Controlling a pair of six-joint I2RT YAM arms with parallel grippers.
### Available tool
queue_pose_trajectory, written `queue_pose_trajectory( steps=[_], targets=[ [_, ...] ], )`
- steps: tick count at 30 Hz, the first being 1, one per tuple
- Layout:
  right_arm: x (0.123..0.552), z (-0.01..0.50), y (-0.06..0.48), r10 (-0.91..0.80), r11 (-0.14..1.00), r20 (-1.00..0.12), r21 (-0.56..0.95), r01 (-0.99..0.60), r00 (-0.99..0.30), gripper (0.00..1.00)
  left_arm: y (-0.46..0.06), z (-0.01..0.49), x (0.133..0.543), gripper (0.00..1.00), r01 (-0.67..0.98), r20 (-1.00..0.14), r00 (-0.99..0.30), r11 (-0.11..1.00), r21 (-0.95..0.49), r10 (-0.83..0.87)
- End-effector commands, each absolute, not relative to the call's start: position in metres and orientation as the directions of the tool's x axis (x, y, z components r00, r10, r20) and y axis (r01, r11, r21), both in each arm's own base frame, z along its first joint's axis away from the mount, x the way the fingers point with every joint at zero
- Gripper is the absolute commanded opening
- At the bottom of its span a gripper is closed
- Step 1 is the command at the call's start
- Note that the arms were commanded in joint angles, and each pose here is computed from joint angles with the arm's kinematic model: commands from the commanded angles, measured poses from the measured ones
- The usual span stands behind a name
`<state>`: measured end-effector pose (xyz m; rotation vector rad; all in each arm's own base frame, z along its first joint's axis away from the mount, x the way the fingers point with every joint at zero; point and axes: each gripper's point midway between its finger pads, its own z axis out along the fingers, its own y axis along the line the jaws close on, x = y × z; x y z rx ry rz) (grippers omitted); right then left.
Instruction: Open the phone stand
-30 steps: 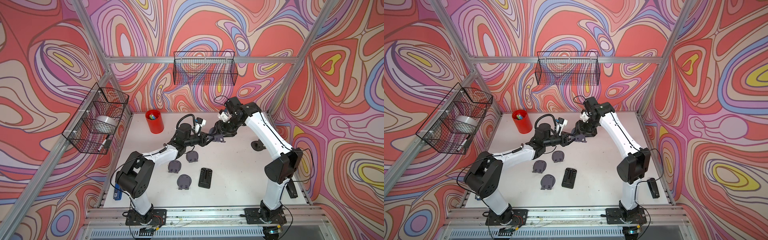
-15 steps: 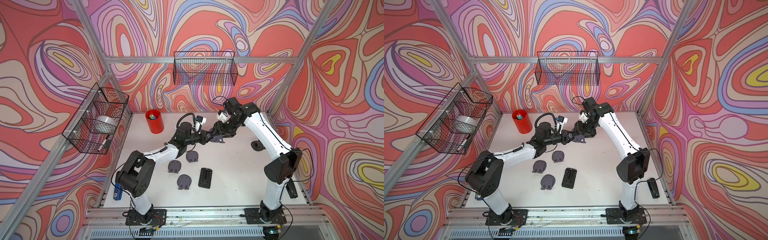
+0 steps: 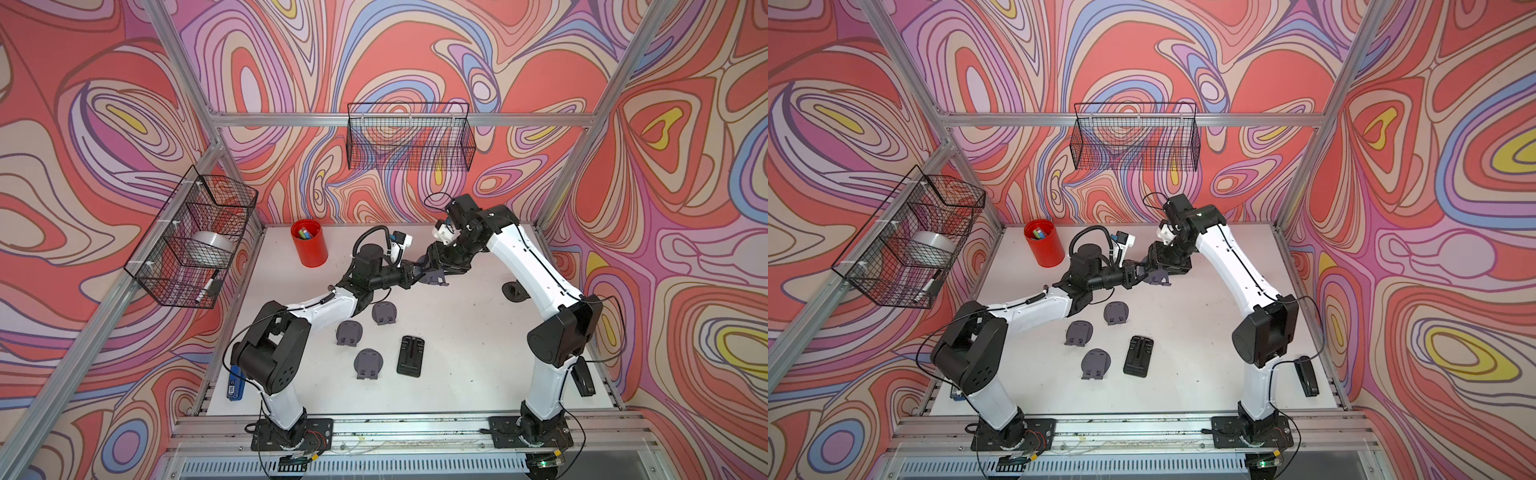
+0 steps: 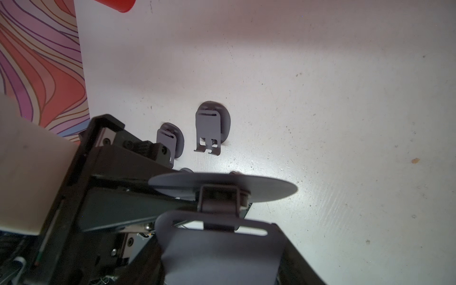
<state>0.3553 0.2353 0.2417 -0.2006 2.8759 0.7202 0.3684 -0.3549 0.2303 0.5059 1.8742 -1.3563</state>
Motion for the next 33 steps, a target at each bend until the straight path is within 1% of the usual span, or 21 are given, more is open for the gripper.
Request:
queue_pose_trajectory(
  steps=[1, 2, 6, 14, 17, 20, 24, 26, 27, 28, 29, 31, 33],
  targets=[
    [0.364, 0.247, 0.243, -0.084, 0.863, -0.229, 0.469, -0.186, -0.970, 0.02, -0.360, 0.244, 0.363, 0.00, 0.732, -0.789, -0.606, 0.316, -0.603, -0.102],
    [0.365, 0.249, 0.244, -0.081, 0.860, -0.235, 0.474, -0.187, -0.969, 0.05, -0.360, 0.245, 0.362, 0.00, 0.734, -0.790, -0.604, 0.313, -0.602, -0.102],
    [0.368, 0.252, 0.247, -0.073, 0.851, -0.252, 0.489, -0.192, -0.965, 0.24, -0.359, 0.250, 0.360, 0.00, 0.747, -0.800, -0.591, 0.306, -0.591, -0.104],
    [0.365, 0.257, 0.243, -0.056, 0.848, -0.302, 0.489, -0.205, -0.952, 0.71, -0.356, 0.264, 0.356, 0.00, 0.776, -0.819, -0.565, 0.273, -0.569, -0.102],
    [0.364, 0.262, 0.239, -0.051, 0.852, -0.332, 0.478, -0.215, -0.942, 0.84, -0.353, 0.265, 0.358, 0.00, 0.779, -0.825, -0.556, 0.283, -0.560, -0.102],
    [0.364, 0.266, 0.236, -0.043, 0.854, -0.351, 0.472, -0.217, -0.935, 0.91, -0.351, 0.265, 0.359, 0.00, 0.784, -0.833, -0.545, 0.294, -0.547, -0.095],
    [0.364, 0.275, 0.232, -0.031, 0.859, -0.379, 0.464, -0.218, -0.925, 0.92, -0.349, 0.262, 0.361, 0.00, 0.788, -0.843, -0.532, 0.316, -0.529, -0.087],
    [0.367, 0.277, 0.231, -0.025, 0.865, -0.388, 0.454, -0.215, -0.921, 0.87, -0.347, 0.260, 0.361, 0.00, 0.802, -0.859, -0.506, 0.324, -0.502, -0.080],
    [0.362, 0.290, 0.227, -0.019, 0.862, -0.419, 0.453, -0.227, -0.908, 0.84, -0.344, 0.261, 0.361, 0.00, 0.813, -0.872, -0.482, 0.330, -0.480, -0.081],
    [0.362, 0.293, 0.224, -0.019, 0.865, -0.430, 0.445, -0.230, -0.903, 0.80, -0.342, 0.261, 0.361, 0.00, 0.824, -0.884, -0.461, 0.334, -0.458, -0.076],
    [0.361, 0.296, 0.222, -0.024, 0.868, -0.440, 0.437, -0.237, -0.898, 0.74, -0.340, 0.261, 0.362, 0.00, 0.832, -0.892, -0.446, 0.333, -0.443, -0.072],
    [0.361, 0.299, 0.214, -0.023, 0.874, -0.455, 0.423, -0.238, -0.890, 0.54, -0.332, 0.258, 0.367, 0.00, 0.835, -0.898, -0.435, 0.343, -0.431, -0.069],
    [0.363, 0.300, 0.206, 0.002, 0.874, -0.448, 0.436, -0.217, -0.894, 0.42, -0.323, 0.255, 0.374, 0.00, 0.826, -0.905, -0.418, 0.384, -0.412, -0.073]
  ],
)
